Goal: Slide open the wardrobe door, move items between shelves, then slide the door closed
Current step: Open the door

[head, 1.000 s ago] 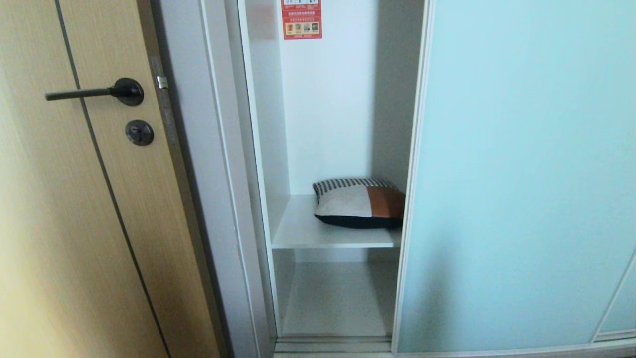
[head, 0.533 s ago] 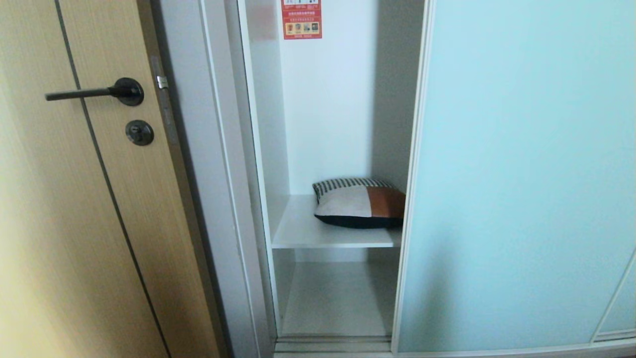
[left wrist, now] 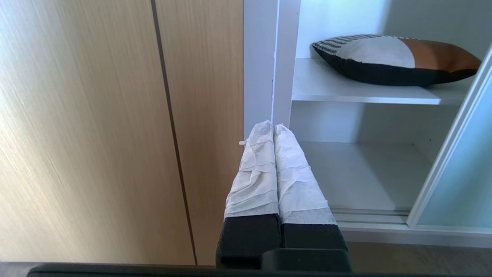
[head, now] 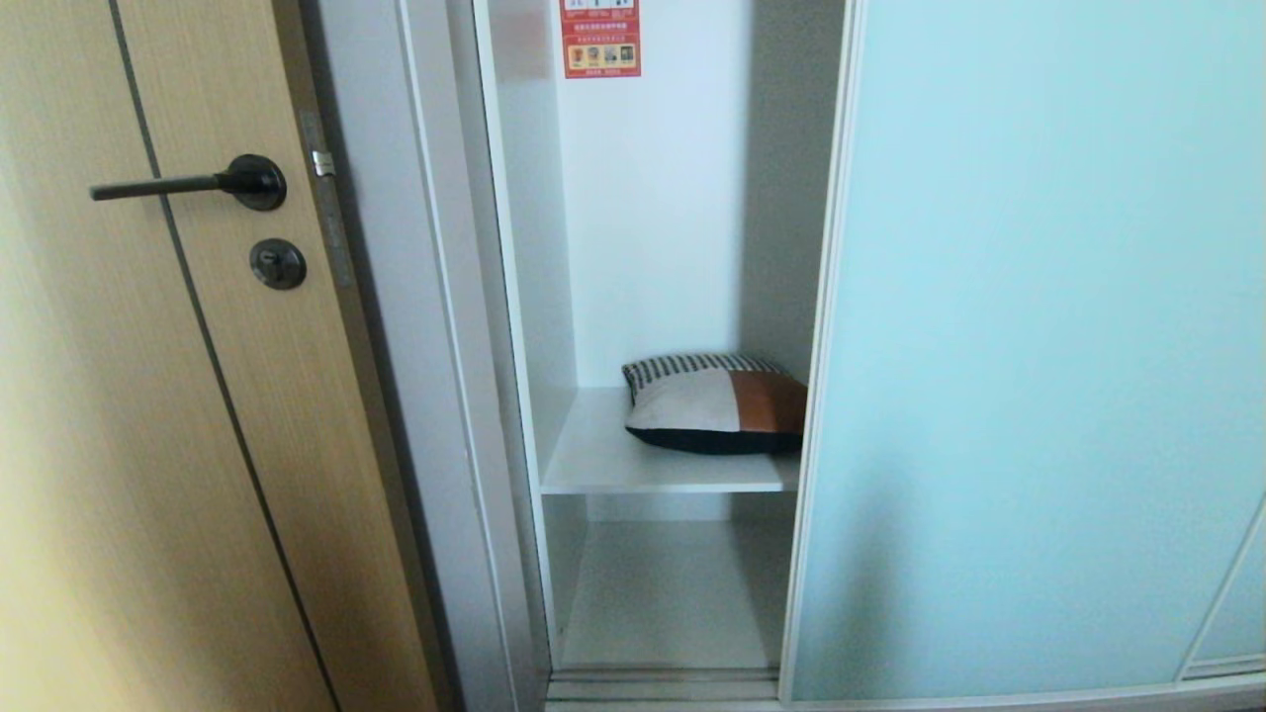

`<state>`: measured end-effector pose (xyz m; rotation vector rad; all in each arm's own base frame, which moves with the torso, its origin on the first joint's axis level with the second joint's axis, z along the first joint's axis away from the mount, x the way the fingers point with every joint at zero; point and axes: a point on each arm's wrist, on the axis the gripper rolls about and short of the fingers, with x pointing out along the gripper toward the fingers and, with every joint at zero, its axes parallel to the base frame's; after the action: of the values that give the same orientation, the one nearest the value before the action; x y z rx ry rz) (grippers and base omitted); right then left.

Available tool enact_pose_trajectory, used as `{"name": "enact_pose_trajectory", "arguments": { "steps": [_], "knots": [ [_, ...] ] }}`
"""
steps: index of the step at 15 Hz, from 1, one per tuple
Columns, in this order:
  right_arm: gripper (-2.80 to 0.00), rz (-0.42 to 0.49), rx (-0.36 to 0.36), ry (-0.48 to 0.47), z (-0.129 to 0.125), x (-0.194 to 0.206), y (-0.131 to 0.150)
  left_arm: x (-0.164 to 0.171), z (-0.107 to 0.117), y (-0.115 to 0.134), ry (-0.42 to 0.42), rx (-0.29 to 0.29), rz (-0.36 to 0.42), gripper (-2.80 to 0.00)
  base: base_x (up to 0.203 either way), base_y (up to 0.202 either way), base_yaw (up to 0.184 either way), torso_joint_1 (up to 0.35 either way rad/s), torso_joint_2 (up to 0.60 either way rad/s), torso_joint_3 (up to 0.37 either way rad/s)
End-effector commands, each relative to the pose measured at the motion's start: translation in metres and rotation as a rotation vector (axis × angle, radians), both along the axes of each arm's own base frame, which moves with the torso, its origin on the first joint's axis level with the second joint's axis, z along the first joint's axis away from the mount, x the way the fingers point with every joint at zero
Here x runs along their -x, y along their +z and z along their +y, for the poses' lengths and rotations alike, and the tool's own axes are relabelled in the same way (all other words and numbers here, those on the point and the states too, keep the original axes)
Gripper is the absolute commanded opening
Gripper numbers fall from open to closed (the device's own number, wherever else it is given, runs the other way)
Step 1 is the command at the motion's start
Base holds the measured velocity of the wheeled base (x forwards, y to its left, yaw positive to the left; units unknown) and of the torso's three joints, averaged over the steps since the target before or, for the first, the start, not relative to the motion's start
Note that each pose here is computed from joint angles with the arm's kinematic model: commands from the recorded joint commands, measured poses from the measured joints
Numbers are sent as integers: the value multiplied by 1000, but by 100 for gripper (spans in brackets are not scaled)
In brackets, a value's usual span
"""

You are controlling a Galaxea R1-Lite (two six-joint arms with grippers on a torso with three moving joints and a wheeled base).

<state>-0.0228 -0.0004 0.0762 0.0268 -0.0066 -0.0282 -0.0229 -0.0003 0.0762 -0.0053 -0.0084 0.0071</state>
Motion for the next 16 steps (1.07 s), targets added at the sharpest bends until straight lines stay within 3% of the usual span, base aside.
{"name": "enact_pose_trajectory", "arguments": {
  "steps": [1, 4, 8, 12, 16],
  "knots": [
    [-280, -40, -3, 17, 0, 2, 11, 0, 0, 0, -1, 1, 1, -280, 0, 0, 0, 0, 0, 0],
    [-280, -148, -40, 125, 3, 21, 68, 0, 0, 0, 1, 1, 1, -280, 0, 0, 0, 0, 0, 0],
    [-280, -43, -111, 278, 6, -2, 138, 0, 0, 0, 0, 1, 1, -280, 0, 0, 0, 0, 0, 0],
    [-280, 84, -178, 392, 8, -82, 184, 0, 0, 0, 0, 1, 1, -280, 0, 0, 0, 0, 0, 0],
    [-280, 154, -197, 531, 30, -183, 196, 0, 0, 0, -1, 1, 1, -280, 0, 0, 0, 0, 0, 0]
  ]
}}
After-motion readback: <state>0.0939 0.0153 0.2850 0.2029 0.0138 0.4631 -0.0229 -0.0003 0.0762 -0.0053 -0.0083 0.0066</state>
